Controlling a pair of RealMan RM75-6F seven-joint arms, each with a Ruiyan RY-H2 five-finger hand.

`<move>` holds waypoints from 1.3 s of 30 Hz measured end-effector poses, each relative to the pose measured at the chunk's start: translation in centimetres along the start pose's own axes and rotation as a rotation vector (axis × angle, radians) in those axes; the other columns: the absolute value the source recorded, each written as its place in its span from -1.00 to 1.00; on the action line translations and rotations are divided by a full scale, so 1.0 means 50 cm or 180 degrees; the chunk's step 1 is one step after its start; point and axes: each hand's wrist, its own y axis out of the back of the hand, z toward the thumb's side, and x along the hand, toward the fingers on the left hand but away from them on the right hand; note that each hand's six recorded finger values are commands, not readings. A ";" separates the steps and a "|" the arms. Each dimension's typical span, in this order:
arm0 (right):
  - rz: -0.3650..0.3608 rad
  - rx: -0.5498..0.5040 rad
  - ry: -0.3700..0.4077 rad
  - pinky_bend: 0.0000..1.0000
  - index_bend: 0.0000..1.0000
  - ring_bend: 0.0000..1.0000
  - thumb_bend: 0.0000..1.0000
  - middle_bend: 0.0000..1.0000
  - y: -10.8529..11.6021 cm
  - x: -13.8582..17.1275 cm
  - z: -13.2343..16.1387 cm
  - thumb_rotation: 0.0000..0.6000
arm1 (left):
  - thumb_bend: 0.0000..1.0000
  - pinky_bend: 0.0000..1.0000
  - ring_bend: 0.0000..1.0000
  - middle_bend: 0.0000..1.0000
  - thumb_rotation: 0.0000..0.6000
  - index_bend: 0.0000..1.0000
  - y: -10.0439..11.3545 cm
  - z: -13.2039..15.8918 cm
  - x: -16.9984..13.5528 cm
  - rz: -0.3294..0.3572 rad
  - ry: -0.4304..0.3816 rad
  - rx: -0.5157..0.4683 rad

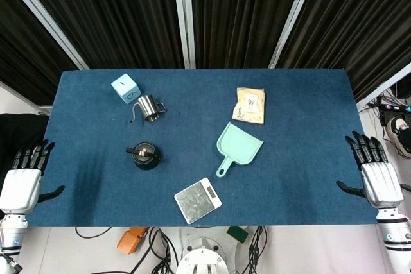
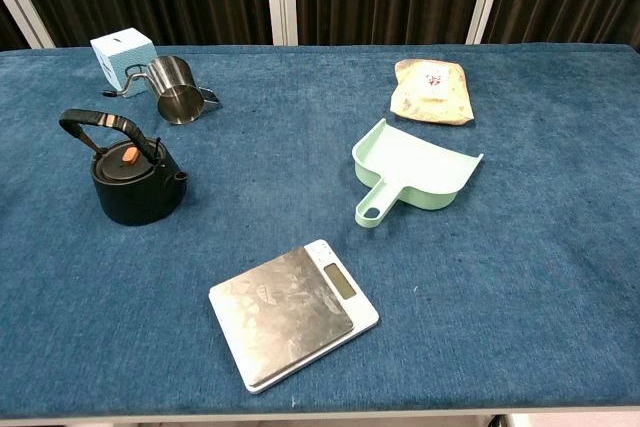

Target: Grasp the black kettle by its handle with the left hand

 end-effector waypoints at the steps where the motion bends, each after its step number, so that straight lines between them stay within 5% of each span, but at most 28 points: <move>1: 0.0001 0.0000 0.0002 -1.00 -1.00 -1.00 -0.80 -0.95 0.000 -0.001 0.001 1.00 | -0.78 -1.00 -1.00 -1.00 1.00 -1.00 -0.001 0.000 0.000 -0.0005 0.0001 -0.0001; 15: -0.0129 0.0005 0.0023 -1.00 -1.00 -1.00 -0.80 -0.95 0.027 0.001 0.000 1.00 | -0.78 -1.00 -1.00 -0.99 1.00 -1.00 0.017 0.032 0.022 0.0080 -0.0219 0.0032; 26: -0.0281 0.0042 0.0087 -1.00 -1.00 -1.00 -0.80 -0.95 0.064 0.002 0.004 1.00 | -0.78 -1.00 -0.88 -0.77 1.00 -0.74 0.061 0.211 0.104 0.0149 -0.1156 0.0071; 33: -0.0294 0.0044 0.0094 -1.00 -1.00 -1.00 -0.80 -0.95 0.070 0.007 0.000 1.00 | -0.78 -1.00 -0.71 -0.59 1.00 -0.62 0.049 0.331 0.142 -0.0152 -0.1618 0.0208; 39: -0.0290 0.0047 0.0062 -1.00 -1.00 -1.00 -0.80 -0.95 0.073 0.014 -0.011 1.00 | -0.78 -1.00 -0.54 -0.38 1.00 -0.47 0.017 0.387 0.178 -0.0428 -0.1603 0.0337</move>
